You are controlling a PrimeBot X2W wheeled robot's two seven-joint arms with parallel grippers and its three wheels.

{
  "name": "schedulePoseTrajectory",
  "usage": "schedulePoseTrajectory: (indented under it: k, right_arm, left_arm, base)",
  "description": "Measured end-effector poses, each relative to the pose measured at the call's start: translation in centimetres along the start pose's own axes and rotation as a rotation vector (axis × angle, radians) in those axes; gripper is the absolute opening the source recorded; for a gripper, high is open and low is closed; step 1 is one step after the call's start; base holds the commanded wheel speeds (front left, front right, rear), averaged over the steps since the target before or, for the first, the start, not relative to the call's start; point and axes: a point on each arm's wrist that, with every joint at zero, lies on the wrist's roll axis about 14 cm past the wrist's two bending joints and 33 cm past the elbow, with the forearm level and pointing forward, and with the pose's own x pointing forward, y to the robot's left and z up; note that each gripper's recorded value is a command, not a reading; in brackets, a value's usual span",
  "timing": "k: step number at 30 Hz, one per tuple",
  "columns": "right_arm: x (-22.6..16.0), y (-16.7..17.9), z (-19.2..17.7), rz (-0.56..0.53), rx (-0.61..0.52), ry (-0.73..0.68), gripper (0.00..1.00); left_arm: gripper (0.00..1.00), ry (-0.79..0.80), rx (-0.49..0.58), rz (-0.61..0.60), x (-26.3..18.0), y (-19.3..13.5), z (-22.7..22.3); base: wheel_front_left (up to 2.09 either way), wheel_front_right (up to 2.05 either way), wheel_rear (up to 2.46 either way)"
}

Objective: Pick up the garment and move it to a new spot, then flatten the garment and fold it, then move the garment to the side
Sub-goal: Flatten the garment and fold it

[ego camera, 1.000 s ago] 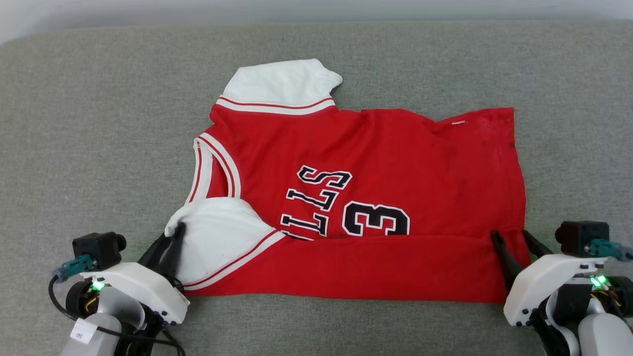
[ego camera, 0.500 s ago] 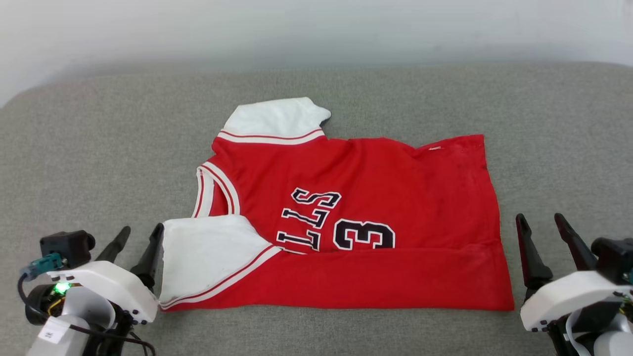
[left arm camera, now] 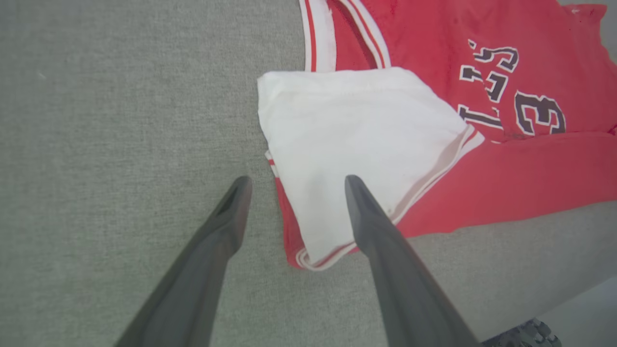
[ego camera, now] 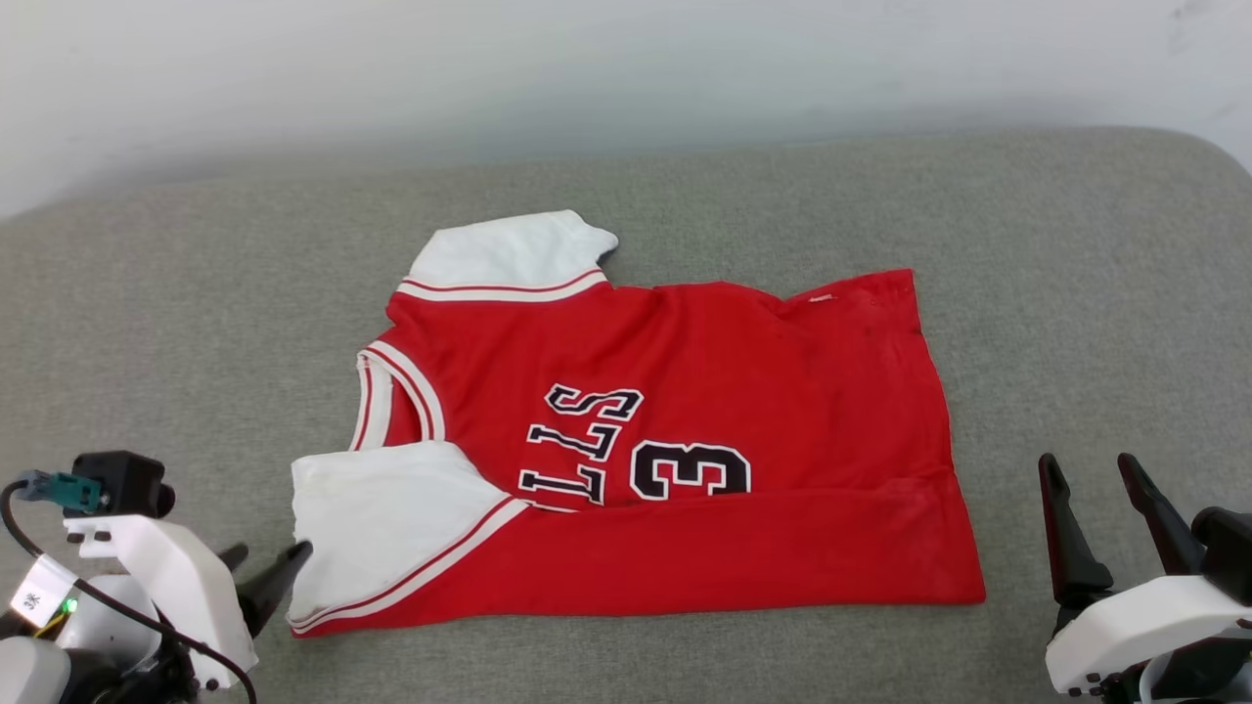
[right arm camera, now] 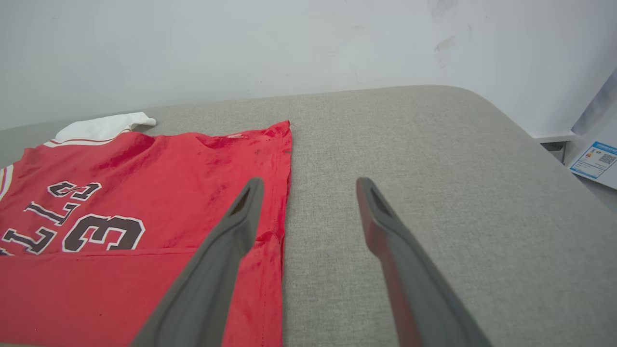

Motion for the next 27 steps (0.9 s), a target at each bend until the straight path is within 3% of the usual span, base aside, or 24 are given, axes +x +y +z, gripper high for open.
schedulePoseTrajectory:
  k: [12, 13, 14, 16, 21, 27]
  right_arm:
    - [0.4, -1.1, -3.0, -0.040, 0.068, 0.086, 1.00]
    - [0.5, -1.3, -3.1, -0.046, 0.070, 0.092, 1.00]
    - [0.5, -1.5, -3.4, -0.051, 0.073, 0.104, 1.00]
    - [0.4, -1.7, -3.9, -0.057, 0.081, 0.131, 1.00]
    - [0.1, -1.5, -5.4, -0.052, 0.097, 0.244, 1.00]
    - [-0.9, -0.2, -7.9, -0.006, 0.110, 0.474, 1.00]
  left_arm:
    - [1.00, 0.355, -0.117, -0.019, 2.6, -0.5, -6.9]
    - [0.80, 0.371, -0.117, -0.025, 2.8, -0.7, -7.1]
    - [0.44, 0.385, -0.119, -0.034, 2.9, -0.9, -7.3]
    - [0.00, 0.397, -0.126, -0.046, 3.1, -1.2, -7.4]
    - [0.00, 0.363, -0.123, -0.076, 3.1, -2.1, -7.2]
    - [0.00, 0.271, -0.096, -0.088, 2.5, -2.7, -5.6]
  base:
    - [0.00, 0.00, 0.00]
    - [0.00, 0.00, 0.00]
    - [0.00, 0.00, 0.00]
    - [0.00, 0.00, 0.00]
    - [0.00, 0.00, 0.00]
    - [0.00, 0.00, 0.00]
